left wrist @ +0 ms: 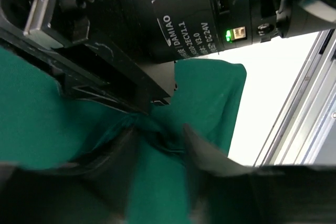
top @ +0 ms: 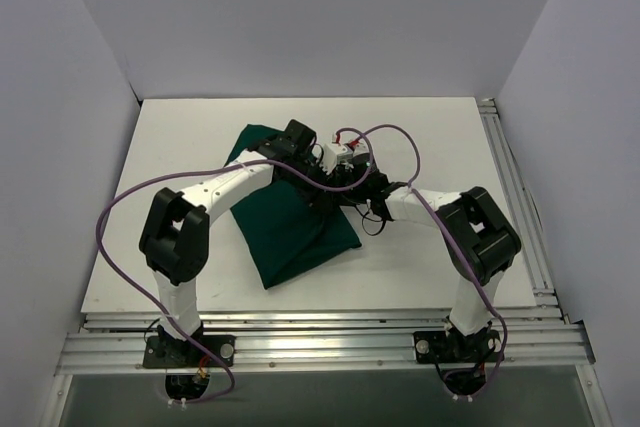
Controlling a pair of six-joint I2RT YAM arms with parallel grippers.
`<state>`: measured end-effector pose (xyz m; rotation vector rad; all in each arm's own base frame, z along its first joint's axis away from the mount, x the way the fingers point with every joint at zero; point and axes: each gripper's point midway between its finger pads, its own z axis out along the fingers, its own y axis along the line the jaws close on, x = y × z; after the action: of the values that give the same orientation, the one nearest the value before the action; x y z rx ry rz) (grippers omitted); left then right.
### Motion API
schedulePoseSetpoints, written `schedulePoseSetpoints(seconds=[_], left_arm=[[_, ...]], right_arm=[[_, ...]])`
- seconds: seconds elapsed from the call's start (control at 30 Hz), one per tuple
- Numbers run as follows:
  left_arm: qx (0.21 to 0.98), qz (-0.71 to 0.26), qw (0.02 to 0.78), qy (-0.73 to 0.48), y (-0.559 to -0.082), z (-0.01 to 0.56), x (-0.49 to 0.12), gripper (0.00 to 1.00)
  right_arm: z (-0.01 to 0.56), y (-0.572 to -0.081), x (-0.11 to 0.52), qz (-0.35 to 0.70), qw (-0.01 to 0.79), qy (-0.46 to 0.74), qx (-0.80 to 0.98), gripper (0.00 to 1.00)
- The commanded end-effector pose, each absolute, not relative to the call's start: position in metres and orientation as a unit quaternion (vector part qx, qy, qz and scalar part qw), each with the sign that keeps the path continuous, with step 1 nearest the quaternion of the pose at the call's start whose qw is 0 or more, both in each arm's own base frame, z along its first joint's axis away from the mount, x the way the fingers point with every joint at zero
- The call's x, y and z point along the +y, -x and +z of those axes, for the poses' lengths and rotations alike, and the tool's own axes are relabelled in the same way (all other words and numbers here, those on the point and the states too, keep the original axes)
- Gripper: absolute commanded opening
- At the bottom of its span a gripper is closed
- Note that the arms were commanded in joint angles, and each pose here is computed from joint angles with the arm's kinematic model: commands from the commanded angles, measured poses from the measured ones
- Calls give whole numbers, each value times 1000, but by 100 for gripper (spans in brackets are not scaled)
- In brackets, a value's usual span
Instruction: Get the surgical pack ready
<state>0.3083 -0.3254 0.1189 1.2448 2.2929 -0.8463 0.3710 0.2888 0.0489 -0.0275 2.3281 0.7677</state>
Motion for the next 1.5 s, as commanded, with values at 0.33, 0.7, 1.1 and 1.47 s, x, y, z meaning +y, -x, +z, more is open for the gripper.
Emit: schedulePoseSetpoints(seconds=[0.33,0.7,1.1,1.47], left_arm=[[747,-335,247,-519,-294,194,-340,77],[766,-313,302,-473,-299,252,-301,77],[900,-160,258,-313,-329,181,-142,71],[921,-154,199,-299,-320,122,-125,71]], right_arm=[[100,-390,258,258,386,1,886,44],[135,-385,244,256,405,39,877,49],[94,-336,285,270,324,105,901,63],[67,-312,303,274,281,124,912,61]])
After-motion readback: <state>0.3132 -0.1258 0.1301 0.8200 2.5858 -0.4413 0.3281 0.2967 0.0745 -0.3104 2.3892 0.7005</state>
